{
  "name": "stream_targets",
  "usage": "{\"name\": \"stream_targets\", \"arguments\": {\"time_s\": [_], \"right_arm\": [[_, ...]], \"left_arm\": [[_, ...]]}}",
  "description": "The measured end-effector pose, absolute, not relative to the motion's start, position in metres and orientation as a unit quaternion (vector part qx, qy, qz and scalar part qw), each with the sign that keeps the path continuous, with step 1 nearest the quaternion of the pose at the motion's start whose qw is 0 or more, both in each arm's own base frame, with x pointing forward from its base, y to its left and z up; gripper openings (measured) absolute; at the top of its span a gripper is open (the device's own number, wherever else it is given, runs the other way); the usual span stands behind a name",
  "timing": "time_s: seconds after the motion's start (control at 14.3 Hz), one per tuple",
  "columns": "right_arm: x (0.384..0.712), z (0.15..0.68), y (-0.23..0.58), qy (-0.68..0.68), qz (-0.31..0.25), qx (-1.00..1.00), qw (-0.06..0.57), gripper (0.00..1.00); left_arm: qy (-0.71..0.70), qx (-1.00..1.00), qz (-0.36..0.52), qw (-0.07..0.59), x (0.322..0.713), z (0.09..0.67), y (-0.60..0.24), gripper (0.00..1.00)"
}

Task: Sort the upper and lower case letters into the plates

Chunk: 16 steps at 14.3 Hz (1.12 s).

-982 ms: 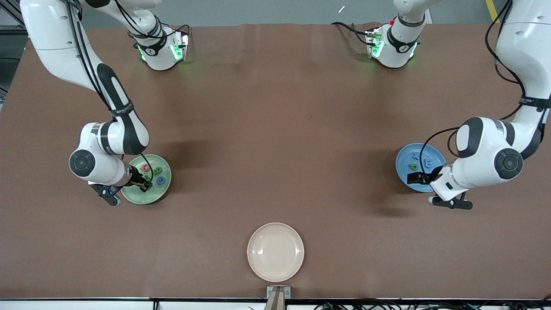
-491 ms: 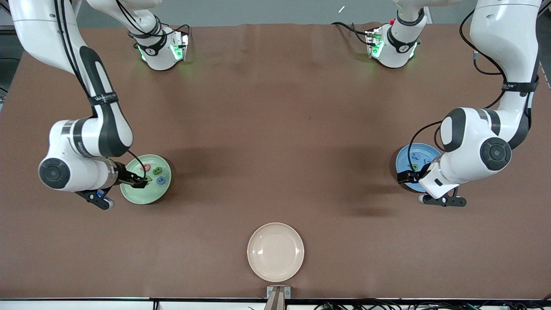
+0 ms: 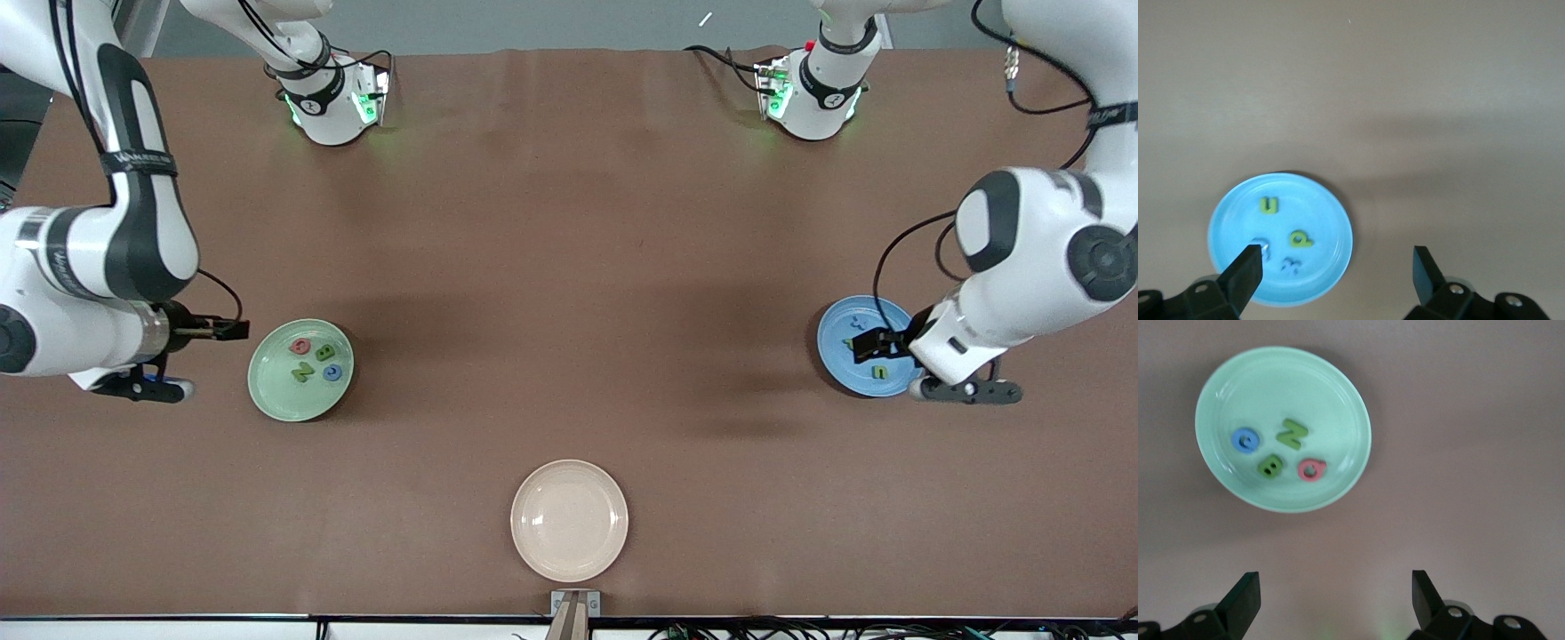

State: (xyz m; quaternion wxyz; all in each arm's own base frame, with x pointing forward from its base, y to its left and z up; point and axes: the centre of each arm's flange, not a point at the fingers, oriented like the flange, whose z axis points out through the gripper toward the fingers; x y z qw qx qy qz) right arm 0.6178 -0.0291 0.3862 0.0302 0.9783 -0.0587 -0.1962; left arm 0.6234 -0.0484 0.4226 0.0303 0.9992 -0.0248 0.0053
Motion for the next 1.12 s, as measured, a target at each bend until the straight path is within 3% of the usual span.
{"name": "stream_targets", "arguments": {"time_s": [0.49, 1.12], "right_arm": [[0.619, 0.489, -0.044, -0.021, -0.187, 0.981, 0.055, 1.0], [0.622, 0.518, -0.08, -0.046, -0.157, 0.985, 0.053, 1.0]], "left_arm": [[-0.007, 0.999, 0.037, 0.021, 0.581, 0.534, -0.022, 1.0], [0.004, 0.999, 0.03, 0.018, 0.552, 0.641, 0.01, 1.0]]}}
